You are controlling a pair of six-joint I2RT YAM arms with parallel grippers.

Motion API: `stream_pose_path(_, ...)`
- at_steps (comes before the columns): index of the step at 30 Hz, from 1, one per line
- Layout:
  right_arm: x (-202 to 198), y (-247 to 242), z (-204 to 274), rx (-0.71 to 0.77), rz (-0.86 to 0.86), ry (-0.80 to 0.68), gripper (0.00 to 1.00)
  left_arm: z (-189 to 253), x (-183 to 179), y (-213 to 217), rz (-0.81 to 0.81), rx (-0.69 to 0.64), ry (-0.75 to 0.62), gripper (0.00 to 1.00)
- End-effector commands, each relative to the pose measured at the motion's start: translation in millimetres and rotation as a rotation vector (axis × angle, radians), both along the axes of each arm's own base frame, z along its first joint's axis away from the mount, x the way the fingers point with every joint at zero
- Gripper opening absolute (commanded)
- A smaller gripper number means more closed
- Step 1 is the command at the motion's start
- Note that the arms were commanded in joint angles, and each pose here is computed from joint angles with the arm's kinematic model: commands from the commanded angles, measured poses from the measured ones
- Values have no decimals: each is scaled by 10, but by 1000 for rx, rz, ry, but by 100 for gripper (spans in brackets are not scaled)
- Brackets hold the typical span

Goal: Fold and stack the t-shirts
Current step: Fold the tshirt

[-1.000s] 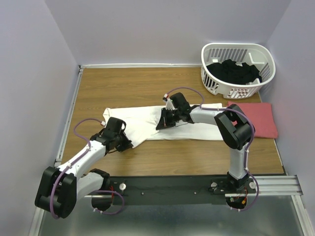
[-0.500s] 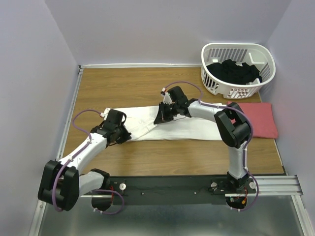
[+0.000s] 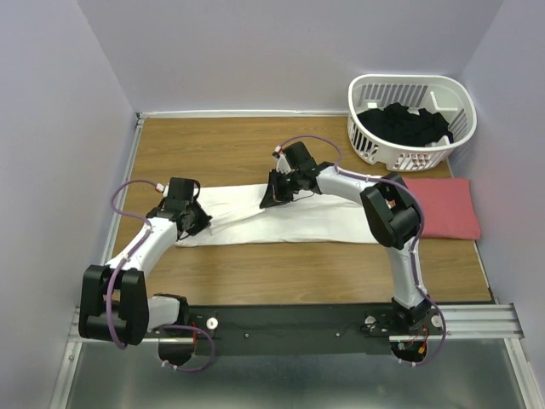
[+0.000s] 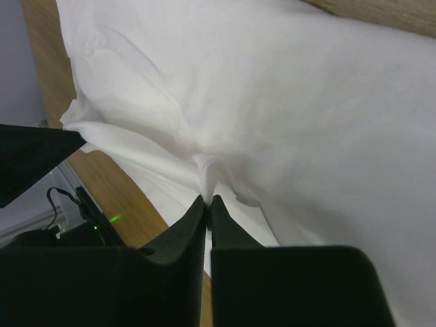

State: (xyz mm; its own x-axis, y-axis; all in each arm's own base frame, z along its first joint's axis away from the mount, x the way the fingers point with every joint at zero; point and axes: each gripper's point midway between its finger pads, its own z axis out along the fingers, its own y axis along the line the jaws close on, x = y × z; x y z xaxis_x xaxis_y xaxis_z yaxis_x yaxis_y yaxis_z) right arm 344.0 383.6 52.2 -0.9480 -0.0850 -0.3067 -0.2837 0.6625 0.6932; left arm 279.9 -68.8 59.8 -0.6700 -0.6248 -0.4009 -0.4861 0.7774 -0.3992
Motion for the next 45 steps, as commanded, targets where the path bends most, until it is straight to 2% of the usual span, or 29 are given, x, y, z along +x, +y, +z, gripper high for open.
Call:
stream_pose_path(1,126,7,-101,-9,-28,40,12,23,172,87,-28,44,-33,0)
stream_pose_path(3,168,37,-86,-1,-33,43,13,-38,213,86,-38,50,-21,0)
stream_pose_path(4,190,32,-94,3,-42,52,20,-57,226,92,-40,52,-17,0)
stream_pose_path(9,259,53,-68,12,-52,47,32,-128,319,141,-30,59,-11,1)
stream_pose_path(14,347,-26,72,1,-68,-20,38,-54,422,229,-6,77,-37,10)
stream_pose_path(15,369,-41,224,8,-70,-62,39,-6,473,236,-4,80,-57,18)
stream_pose_path(17,335,-94,316,3,-63,-105,46,32,523,264,0,92,-75,25)
stream_pose_path(20,290,-184,597,10,-81,-165,60,130,611,276,-13,106,-109,46)
stream_pose_path(21,281,-227,802,21,-93,-209,69,213,642,280,-20,110,-134,59)
stream_pose_path(24,220,-321,1037,35,-138,-232,80,372,669,358,-14,157,-180,75)
stream_pose_path(25,195,-328,1166,54,-151,-239,84,431,673,357,-23,163,-194,76)
stream_pose_path(26,165,-339,1522,107,-168,-280,86,501,651,450,-12,215,-203,77)
stream_pose_path(27,138,-322,1751,165,-211,-245,100,606,682,498,-5,243,-224,77)
stream_pose_path(31,-30,-381,2983,405,-331,-241,100,932,659,705,42,348,-317,77)
stream_pose_path(32,-132,-434,3312,464,-338,-267,100,1094,654,744,61,366,-374,77)
stream_pose_path(36,-387,-619,4095,606,-370,-319,100,1117,543,825,76,409,-428,77)
stream_pose_path(39,-441,-705,4215,634,-406,-318,100,1070,509,855,88,420,-435,77)
stream_pose_path(45,-442,-707,4115,602,-387,-346,100,906,579,828,69,415,-381,77)
